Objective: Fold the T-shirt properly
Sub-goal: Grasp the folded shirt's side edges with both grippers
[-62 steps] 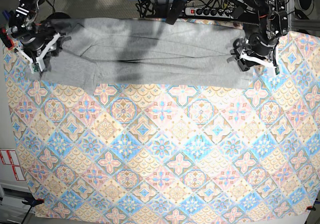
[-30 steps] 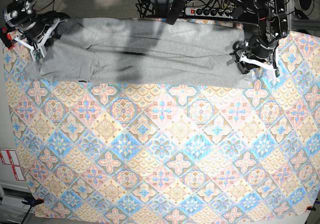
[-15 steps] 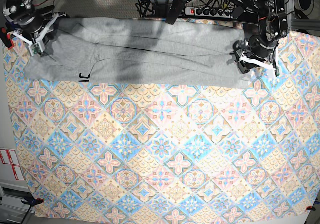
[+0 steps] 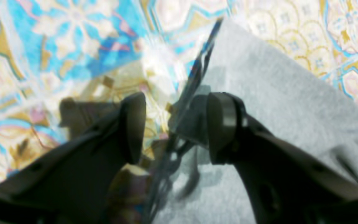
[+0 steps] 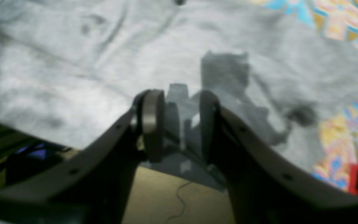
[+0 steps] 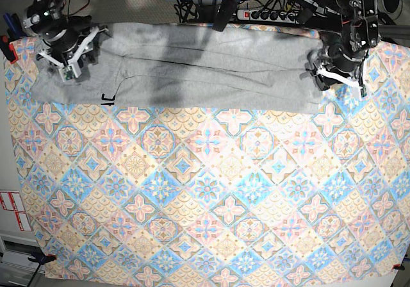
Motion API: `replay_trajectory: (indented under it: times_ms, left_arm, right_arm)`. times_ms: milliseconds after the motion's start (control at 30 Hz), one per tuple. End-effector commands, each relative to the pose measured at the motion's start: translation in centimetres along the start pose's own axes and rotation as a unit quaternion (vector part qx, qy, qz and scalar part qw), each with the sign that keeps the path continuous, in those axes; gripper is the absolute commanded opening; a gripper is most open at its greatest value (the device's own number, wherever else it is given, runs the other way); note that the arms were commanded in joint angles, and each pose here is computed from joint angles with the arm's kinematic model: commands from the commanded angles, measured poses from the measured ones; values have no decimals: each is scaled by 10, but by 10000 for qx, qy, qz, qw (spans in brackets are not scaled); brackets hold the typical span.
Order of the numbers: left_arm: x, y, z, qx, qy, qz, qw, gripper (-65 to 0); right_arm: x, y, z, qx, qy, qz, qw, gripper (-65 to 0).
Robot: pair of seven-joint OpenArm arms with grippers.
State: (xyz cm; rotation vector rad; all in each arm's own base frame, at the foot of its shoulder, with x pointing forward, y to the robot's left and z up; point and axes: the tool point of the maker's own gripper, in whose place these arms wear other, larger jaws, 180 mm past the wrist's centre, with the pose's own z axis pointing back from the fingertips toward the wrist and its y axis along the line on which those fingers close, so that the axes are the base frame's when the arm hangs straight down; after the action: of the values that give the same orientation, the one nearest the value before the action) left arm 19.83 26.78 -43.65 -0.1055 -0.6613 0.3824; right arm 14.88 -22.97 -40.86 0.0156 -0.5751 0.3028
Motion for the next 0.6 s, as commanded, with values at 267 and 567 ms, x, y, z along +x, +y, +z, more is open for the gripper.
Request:
replay_trajectory:
  times_ms: [267,567]
  left_arm:
    - [11,-5,-4,-68,183,-175,9997,-324]
    - [-26,-9,-19,-113,658,-200,9976,-325]
  right_arm:
    - [29,9,-6,158,-385,190,9990,-454]
    - [29,9,-5,151,-384,186,9990,-454]
